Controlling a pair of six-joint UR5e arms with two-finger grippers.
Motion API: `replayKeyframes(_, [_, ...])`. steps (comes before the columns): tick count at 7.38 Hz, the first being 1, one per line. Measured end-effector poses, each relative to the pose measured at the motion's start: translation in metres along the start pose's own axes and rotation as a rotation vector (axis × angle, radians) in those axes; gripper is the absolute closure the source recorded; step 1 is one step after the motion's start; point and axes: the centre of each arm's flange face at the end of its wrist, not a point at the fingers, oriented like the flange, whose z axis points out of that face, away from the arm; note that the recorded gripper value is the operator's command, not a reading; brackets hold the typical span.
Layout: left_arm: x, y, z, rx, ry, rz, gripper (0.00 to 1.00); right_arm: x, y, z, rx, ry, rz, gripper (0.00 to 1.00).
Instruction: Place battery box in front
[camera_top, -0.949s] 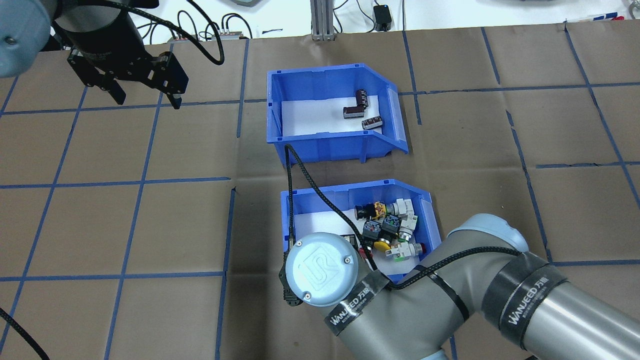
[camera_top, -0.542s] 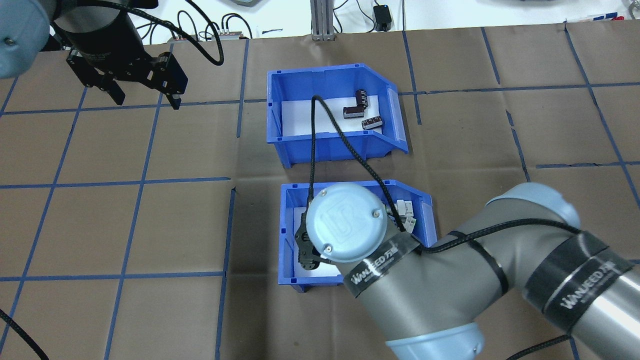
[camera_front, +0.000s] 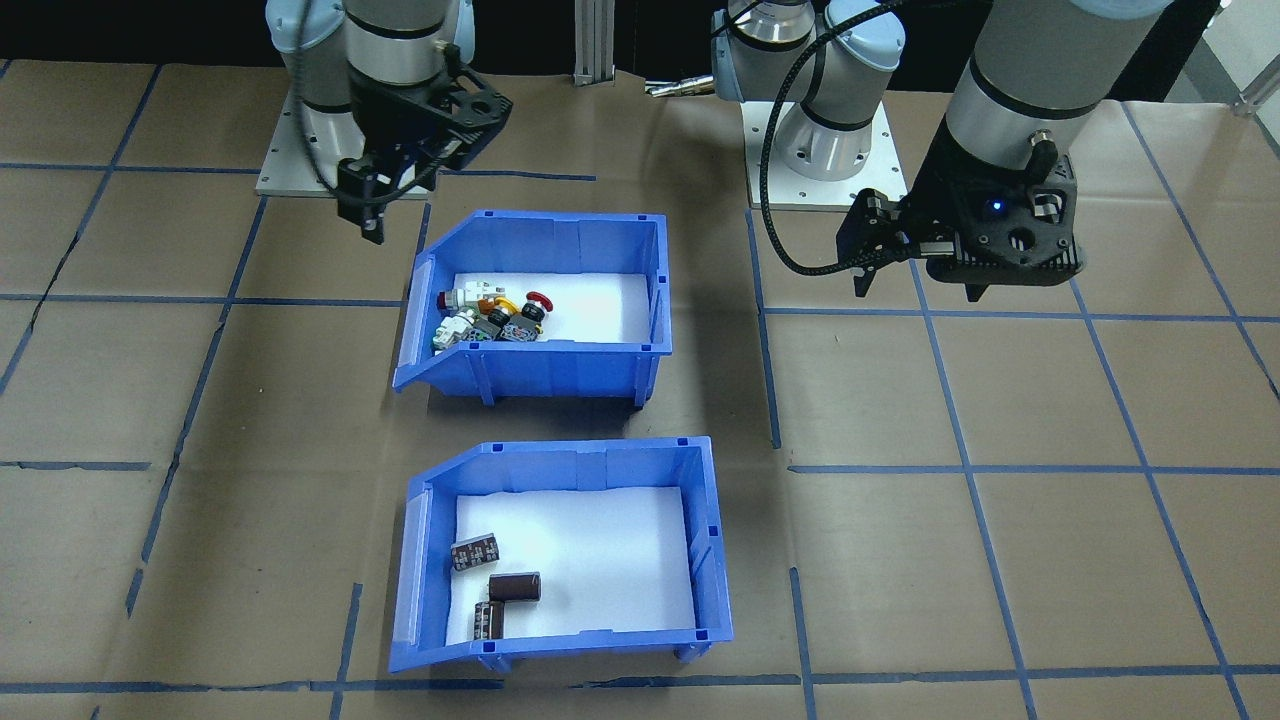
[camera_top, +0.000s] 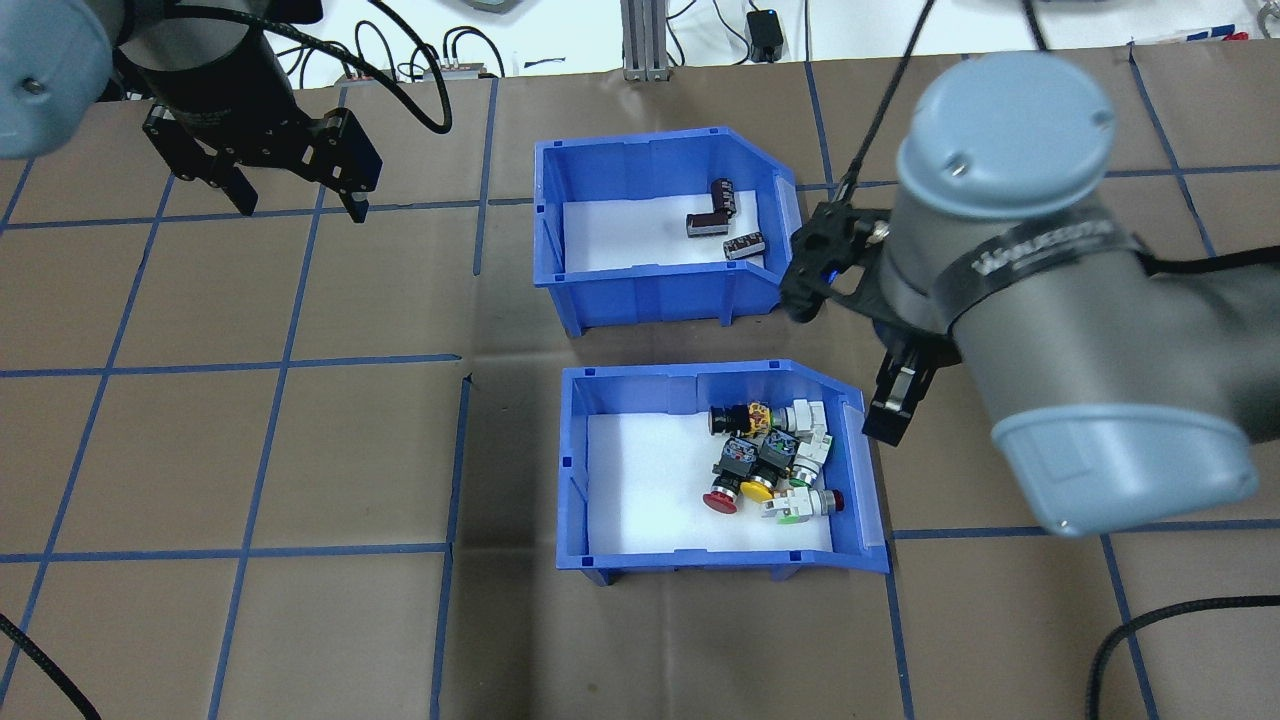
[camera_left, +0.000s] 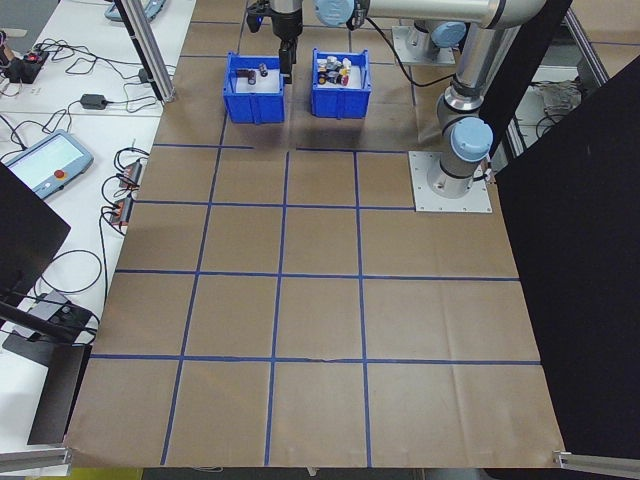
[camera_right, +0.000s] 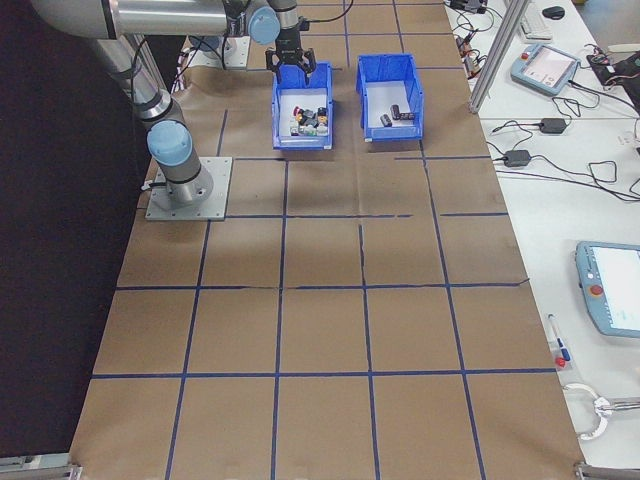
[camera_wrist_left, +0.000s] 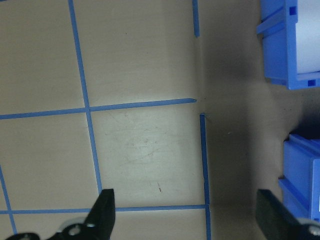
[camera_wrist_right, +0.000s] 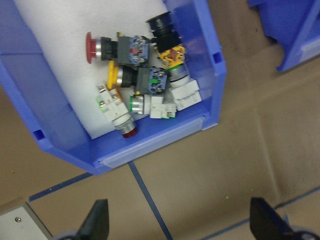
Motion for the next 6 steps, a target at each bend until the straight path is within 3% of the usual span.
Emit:
replayKeyframes(1, [0.000, 0.000, 0.000, 0.000, -0.001, 0.000, 0.00, 0.037, 0.014, -0.010, 0.041, -0.005, 0.140, 0.00])
replayKeyframes(3, [0.000, 0.000, -0.001, 0.002, -0.001, 0.000, 0.00, 0.100, 0.011, -0.026, 0.075, 0.000, 0.406, 0.00])
replayKeyframes(6, [0.000, -0.001, -0.002, 0.006, -0.001, -0.001, 0.00, 0.171, -0.029, -0.039, 0.044, -0.063, 0.794, 0.00])
